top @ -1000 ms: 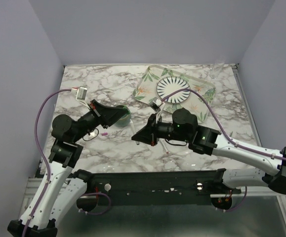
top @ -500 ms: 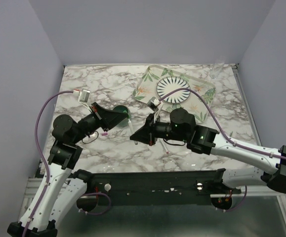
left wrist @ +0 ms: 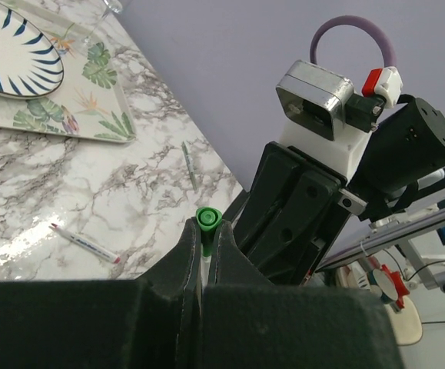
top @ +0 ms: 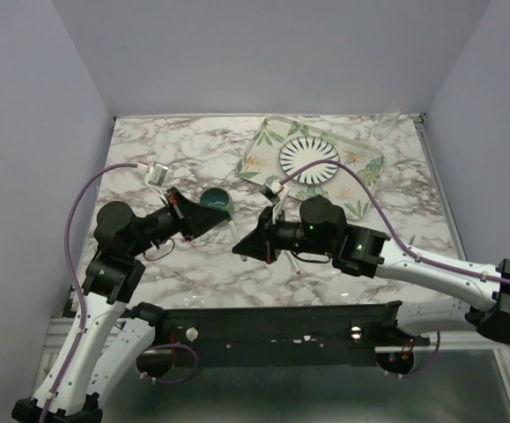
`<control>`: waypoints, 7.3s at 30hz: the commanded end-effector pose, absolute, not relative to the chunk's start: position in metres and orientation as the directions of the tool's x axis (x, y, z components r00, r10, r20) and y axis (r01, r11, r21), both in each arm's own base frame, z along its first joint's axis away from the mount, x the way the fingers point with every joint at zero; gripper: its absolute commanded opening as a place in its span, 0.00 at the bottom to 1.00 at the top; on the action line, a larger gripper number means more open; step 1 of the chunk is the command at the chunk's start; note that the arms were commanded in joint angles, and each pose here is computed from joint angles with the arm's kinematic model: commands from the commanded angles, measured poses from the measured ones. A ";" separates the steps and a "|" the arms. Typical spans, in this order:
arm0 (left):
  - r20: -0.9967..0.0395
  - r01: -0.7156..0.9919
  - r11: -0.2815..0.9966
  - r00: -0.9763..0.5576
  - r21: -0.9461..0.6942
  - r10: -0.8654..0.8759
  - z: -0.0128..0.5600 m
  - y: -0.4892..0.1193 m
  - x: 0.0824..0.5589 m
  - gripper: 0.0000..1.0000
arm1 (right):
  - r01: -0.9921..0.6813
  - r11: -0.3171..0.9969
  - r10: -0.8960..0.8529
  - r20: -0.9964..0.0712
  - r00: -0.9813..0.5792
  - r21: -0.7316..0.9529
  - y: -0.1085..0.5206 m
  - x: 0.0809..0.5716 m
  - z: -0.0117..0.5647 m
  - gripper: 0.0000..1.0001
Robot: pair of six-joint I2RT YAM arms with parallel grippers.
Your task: Insert the pens into the pen caps
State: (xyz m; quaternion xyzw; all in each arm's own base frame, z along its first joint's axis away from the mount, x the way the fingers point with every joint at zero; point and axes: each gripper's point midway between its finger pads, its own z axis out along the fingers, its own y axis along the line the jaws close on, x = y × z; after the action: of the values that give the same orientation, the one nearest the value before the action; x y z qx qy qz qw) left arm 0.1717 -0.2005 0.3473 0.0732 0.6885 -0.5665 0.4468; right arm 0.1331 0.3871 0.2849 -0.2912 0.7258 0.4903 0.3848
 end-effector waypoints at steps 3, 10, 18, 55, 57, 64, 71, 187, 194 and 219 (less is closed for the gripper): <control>-0.685 0.614 0.305 -0.642 -0.728 -0.344 0.347 -0.205 0.154 0.00 | -0.831 0.383 0.010 -0.901 -0.434 0.404 0.388 0.149 0.314 0.01; -0.709 0.666 0.249 -0.634 -0.703 -0.307 0.363 -0.208 0.140 0.37 | -0.875 0.386 -0.021 -0.946 -0.324 0.292 0.384 0.150 0.322 0.01; -0.773 0.761 0.202 -0.535 -0.616 -0.343 0.402 -0.204 0.124 0.61 | -0.921 0.308 -0.002 -0.968 -0.251 0.238 0.381 0.128 0.338 0.01; -0.843 0.885 0.145 -0.355 -0.442 -0.404 0.431 -0.203 0.117 0.61 | -0.957 0.059 0.028 -0.959 -0.282 0.283 0.392 0.070 0.360 0.01; -0.845 0.886 0.144 -0.356 -0.441 -0.399 0.428 -0.203 0.116 0.60 | -0.956 0.053 0.033 -0.958 -0.286 0.288 0.391 0.069 0.361 0.01; -0.840 0.887 0.121 -0.368 -0.446 -0.399 0.426 -0.204 0.113 0.58 | -0.955 0.047 0.039 -0.956 -0.290 0.291 0.392 0.069 0.363 0.01; -0.836 0.889 0.094 -0.379 -0.448 -0.396 0.423 -0.205 0.109 0.41 | -0.952 0.033 0.042 -0.953 -0.301 0.303 0.395 0.067 0.363 0.01; -0.825 0.857 -0.027 -0.504 -0.515 -0.257 0.438 -0.260 0.111 0.20 | -0.989 0.146 0.390 -0.919 0.063 -0.006 0.358 0.120 0.578 0.01; -0.836 0.899 0.067 -0.373 -0.433 -0.403 0.516 -0.248 0.128 0.64 | -0.987 0.141 0.305 -0.952 -0.028 0.074 0.345 0.112 0.504 0.01; -0.981 0.322 0.930 -0.140 -0.176 -0.137 0.302 -0.115 0.231 0.99 | -0.312 0.902 -0.051 -0.644 -0.763 0.299 0.323 0.196 0.119 0.01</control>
State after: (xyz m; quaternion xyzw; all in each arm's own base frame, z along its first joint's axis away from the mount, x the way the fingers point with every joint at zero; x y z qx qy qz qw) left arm 0.2154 -0.1657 0.3261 0.1176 0.7215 -0.3006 0.6126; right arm 0.1837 0.3148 0.1254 -0.1271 0.9000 0.2393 0.3415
